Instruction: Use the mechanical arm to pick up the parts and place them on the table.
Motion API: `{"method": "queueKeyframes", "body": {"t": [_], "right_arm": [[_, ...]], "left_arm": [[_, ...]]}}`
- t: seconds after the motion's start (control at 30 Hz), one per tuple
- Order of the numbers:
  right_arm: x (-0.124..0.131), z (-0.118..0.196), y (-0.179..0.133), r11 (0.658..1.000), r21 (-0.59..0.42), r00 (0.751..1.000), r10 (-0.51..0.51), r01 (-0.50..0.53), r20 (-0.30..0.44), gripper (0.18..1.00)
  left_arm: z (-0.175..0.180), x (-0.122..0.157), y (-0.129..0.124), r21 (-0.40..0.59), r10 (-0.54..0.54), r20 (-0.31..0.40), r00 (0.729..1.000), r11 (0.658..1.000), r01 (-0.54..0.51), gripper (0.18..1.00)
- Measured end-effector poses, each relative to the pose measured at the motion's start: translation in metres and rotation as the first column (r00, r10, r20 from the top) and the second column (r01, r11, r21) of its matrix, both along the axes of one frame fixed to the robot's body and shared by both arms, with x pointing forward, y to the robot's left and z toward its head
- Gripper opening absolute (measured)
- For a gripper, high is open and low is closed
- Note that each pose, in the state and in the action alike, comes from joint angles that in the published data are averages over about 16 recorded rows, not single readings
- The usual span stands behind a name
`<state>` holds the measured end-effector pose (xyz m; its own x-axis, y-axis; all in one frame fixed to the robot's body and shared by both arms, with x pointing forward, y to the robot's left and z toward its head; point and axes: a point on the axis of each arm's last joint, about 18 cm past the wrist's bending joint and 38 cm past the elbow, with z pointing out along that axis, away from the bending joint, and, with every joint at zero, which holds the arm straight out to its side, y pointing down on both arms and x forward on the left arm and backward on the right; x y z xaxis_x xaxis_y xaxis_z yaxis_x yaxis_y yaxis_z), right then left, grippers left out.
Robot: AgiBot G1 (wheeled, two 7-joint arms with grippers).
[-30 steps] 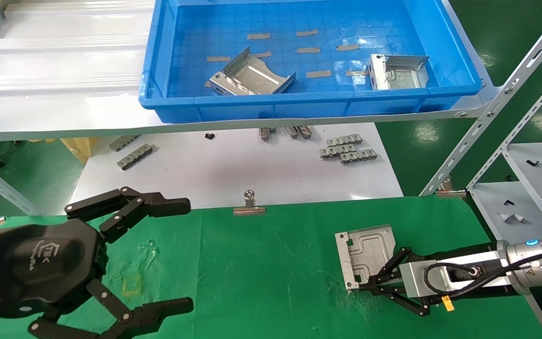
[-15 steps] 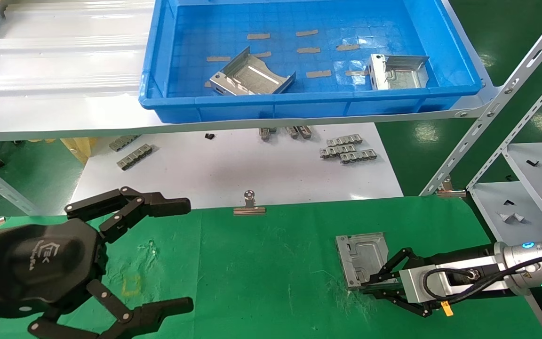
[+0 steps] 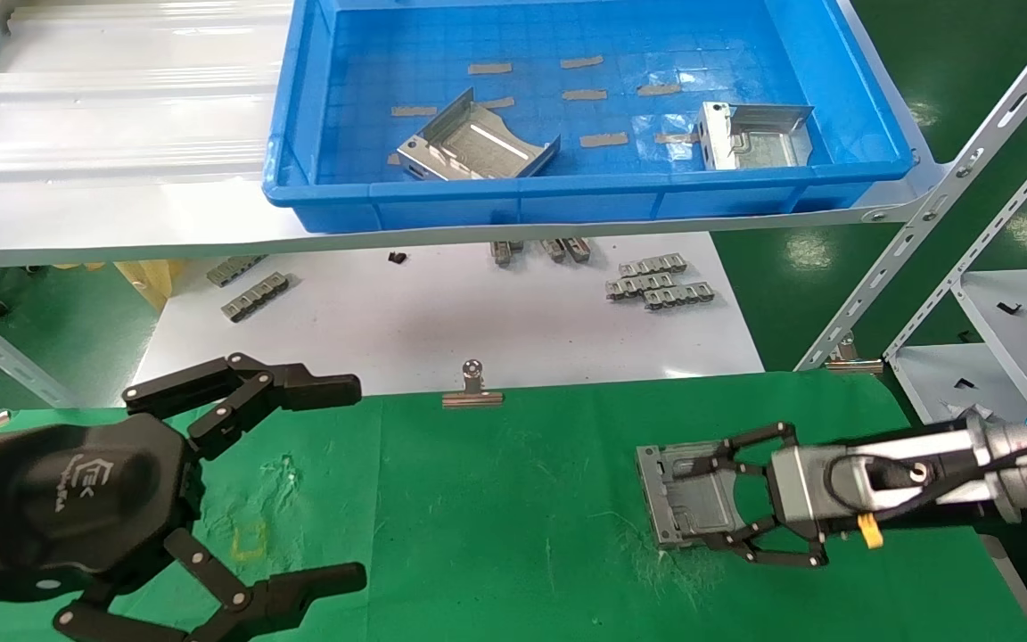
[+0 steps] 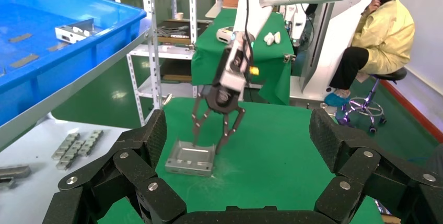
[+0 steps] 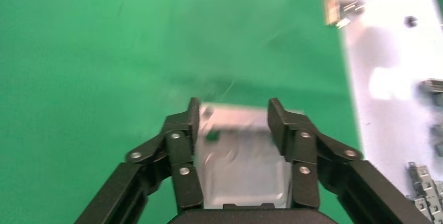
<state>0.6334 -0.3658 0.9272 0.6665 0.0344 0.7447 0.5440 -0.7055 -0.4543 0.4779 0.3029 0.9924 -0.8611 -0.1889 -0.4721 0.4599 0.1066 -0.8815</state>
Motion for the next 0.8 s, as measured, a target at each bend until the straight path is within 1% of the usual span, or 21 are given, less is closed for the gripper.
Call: {"method": "queueKeyframes", "body": {"t": [0.2, 0.4, 0.5, 0.67, 0.8], "right_arm": [[-0.003, 0.017, 0.003, 0.991, 0.119, 0.996, -0.045, 0.054, -0.081, 0.581], [-0.004, 0.023, 0.005, 0.98, 0.175, 0.987, -0.07, 0.095, -0.144, 0.729], [-0.004, 0.024, 0.005, 0.979, 0.181, 0.986, -0.07, 0.098, -0.152, 0.802], [-0.004, 0.024, 0.006, 0.98, 0.177, 0.987, -0.067, 0.093, -0.147, 0.891], [-0.004, 0.022, 0.008, 0.979, 0.183, 0.987, -0.06, 0.086, -0.146, 0.934]], "left_arm": [[0.0, 0.0, 0.0, 0.0, 0.0, 0.0, 1.0, 1.0, 0.0, 1.001], [0.0, 0.0, 0.0, 0.0, 0.0, 0.0, 1.0, 1.0, 0.0, 1.001], [0.0, 0.0, 0.0, 0.0, 0.0, 0.0, 1.0, 1.0, 0.0, 1.001], [0.0, 0.0, 0.0, 0.0, 0.0, 0.0, 1.0, 1.0, 0.0, 1.001], [0.0, 0.0, 0.0, 0.0, 0.0, 0.0, 1.0, 1.0, 0.0, 1.001]]}}
